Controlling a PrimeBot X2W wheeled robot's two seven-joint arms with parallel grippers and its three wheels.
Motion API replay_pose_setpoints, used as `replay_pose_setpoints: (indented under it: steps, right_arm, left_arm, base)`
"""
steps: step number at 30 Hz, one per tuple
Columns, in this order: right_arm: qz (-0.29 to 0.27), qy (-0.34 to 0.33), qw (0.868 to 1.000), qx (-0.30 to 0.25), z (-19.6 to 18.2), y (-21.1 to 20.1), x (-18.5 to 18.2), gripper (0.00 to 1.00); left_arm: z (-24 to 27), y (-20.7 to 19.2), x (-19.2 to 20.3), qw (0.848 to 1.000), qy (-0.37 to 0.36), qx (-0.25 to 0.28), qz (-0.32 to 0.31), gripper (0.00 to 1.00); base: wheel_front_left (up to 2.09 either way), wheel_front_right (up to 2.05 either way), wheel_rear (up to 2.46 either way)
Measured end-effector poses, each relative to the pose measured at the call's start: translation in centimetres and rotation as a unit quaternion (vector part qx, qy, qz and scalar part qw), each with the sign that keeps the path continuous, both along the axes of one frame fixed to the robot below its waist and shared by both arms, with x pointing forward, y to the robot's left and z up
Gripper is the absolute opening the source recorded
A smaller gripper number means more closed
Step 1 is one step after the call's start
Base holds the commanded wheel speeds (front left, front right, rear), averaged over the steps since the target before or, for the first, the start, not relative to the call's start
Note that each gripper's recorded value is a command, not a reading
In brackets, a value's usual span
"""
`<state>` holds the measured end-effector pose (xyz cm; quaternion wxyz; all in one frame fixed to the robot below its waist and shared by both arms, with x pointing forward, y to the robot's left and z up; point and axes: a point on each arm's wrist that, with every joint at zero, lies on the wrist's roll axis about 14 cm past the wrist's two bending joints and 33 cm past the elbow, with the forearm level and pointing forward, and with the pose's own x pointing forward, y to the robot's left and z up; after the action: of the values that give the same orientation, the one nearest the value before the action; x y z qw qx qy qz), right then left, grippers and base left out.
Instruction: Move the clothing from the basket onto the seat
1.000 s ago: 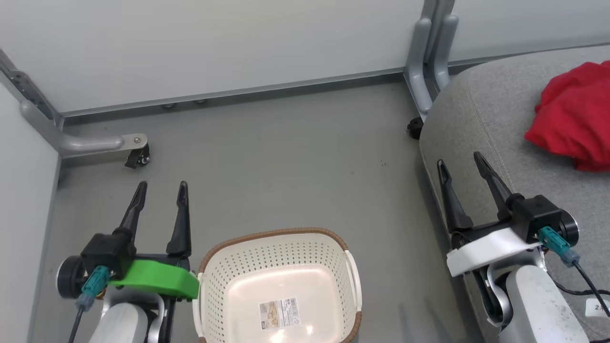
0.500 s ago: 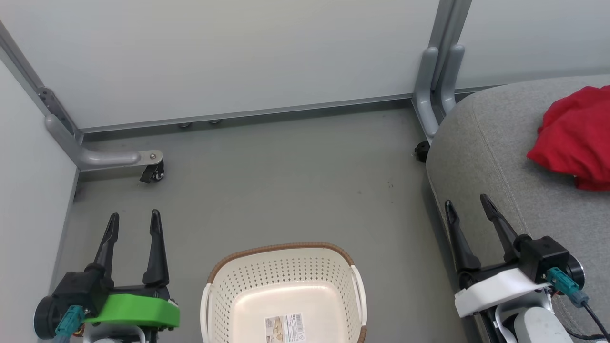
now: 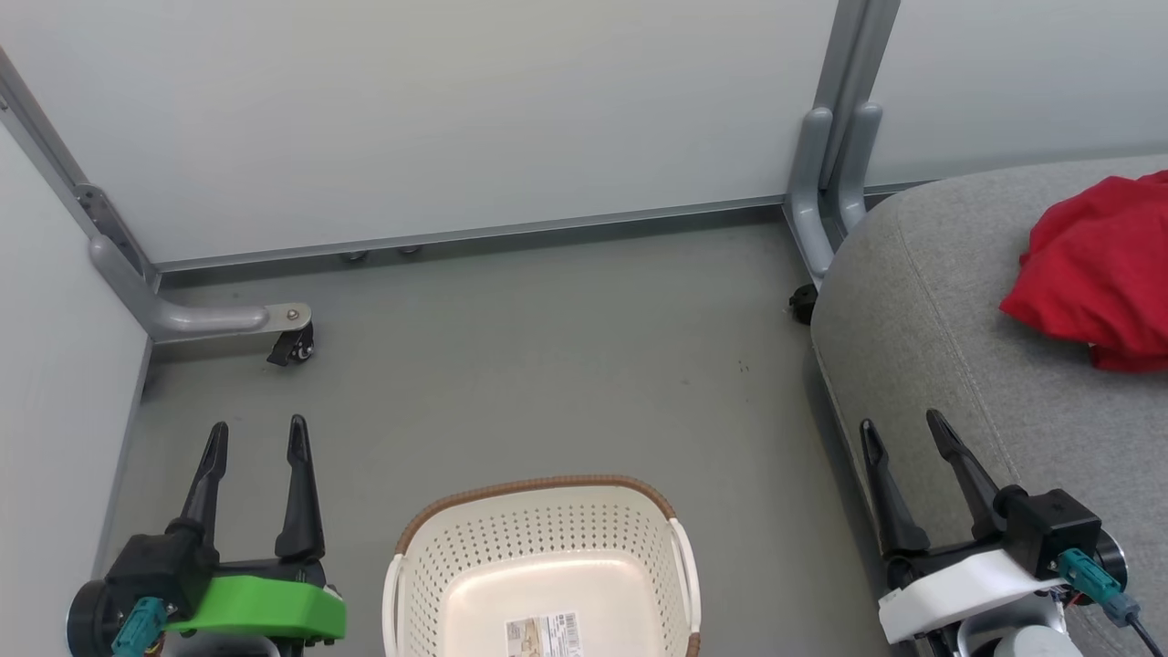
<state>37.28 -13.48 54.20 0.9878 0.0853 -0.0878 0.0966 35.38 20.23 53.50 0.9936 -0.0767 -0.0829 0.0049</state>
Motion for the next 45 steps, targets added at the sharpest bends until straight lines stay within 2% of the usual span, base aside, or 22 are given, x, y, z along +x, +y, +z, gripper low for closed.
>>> replay_pose_setpoints:
  steps: [7,8,15,25,45]
  right_arm:
    - [-0.005,0.003,1.0,-0.004,-0.2,-0.3,-0.1,1.0]
    - [-0.005,0.004,1.0,-0.004,-0.3,-0.3,-0.1,0.0]
    - [-0.006,0.045,0.999,0.011,-2.7,-0.3,-0.8,0.0]
    - [-0.02,0.074,0.992,0.102,-3.2,-1.4,-0.6,0.0]
    - [-0.034,0.109,0.96,0.255,-3.6,-3.0,0.0,0.0]
  left_arm:
    - [0.0,-0.1,0.0,1.0,0.001,0.015,0.0,1.0]
    - [-0.1,-0.1,-0.1,1.0,0.001,0.016,0.001,0.0]
    - [-2.4,-0.3,-0.3,0.999,0.042,-0.002,0.0,0.0]
    - [-3.1,0.5,-0.2,0.994,0.058,-0.097,0.011,0.0]
    - [-3.9,0.9,0.2,0.963,0.075,-0.26,0.013,0.0]
  base:
    - [0.0,0.0,0.0]
    - [0.0,0.0,0.0]
    - [0.0,0.0,0.0]
    - [0.0,0.0,0.0]
    - [0.0,0.0,0.0]
